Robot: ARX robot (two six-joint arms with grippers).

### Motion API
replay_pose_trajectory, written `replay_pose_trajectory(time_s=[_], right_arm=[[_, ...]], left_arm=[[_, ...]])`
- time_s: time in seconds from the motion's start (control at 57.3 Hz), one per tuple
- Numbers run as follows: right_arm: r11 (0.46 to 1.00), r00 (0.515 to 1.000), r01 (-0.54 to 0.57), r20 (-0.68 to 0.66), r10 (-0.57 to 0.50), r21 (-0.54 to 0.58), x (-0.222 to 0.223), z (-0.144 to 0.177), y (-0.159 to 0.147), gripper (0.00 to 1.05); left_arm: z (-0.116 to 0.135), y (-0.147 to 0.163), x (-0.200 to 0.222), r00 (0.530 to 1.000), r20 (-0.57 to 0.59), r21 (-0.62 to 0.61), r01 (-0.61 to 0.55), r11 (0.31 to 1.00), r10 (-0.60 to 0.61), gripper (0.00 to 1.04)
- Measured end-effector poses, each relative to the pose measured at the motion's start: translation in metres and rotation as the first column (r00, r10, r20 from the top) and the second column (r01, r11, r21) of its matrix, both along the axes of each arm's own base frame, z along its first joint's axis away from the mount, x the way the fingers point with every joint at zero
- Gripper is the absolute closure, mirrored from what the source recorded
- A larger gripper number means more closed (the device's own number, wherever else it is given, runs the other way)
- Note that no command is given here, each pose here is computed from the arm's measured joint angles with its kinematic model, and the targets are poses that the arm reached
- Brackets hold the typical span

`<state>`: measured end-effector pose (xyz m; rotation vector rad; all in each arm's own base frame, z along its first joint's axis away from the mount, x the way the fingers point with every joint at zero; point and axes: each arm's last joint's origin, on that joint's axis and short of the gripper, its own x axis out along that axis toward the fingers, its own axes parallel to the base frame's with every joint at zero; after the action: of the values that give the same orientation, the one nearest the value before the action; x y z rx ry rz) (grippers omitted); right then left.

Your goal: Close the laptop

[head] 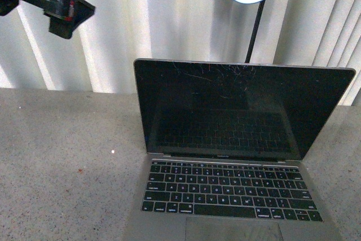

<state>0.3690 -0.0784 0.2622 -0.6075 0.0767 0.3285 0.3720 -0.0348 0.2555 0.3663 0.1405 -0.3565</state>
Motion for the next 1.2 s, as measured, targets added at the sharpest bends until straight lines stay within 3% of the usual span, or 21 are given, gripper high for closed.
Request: replay_pose_trajectory(time_s=[0.262,0.716,0.873,1.205], right_arm=[[0.959,0.978,-0.205,-0.073,0.194,-0.194,0.033,-0.006,0.01,0.07],[0.872,0.904,-0.419,-0.212,0.372,-0.254,0.065,0.006,0.033,0.08],[0.836,0.877,-0.468,-0.268,0.399,-0.286,0.065,0.005,0.038,0.33],[0.785,0.849,-0.516,-0.325,0.416,-0.344,0.064,0.006,0.05,0.9]], left_arm=[[0.007,-0.03,0.034,0.983,-0.086,0.217,0.18,0.96,-0.165,0.07],[0.029,-0.06,0.071,0.925,-0.195,0.362,0.376,0.853,-0.326,0.07],[0.028,-0.073,0.077,0.908,-0.23,0.4,0.417,0.816,-0.351,0.07],[0.02,-0.085,0.075,0.87,-0.251,0.537,0.489,0.687,-0.424,0.63]])
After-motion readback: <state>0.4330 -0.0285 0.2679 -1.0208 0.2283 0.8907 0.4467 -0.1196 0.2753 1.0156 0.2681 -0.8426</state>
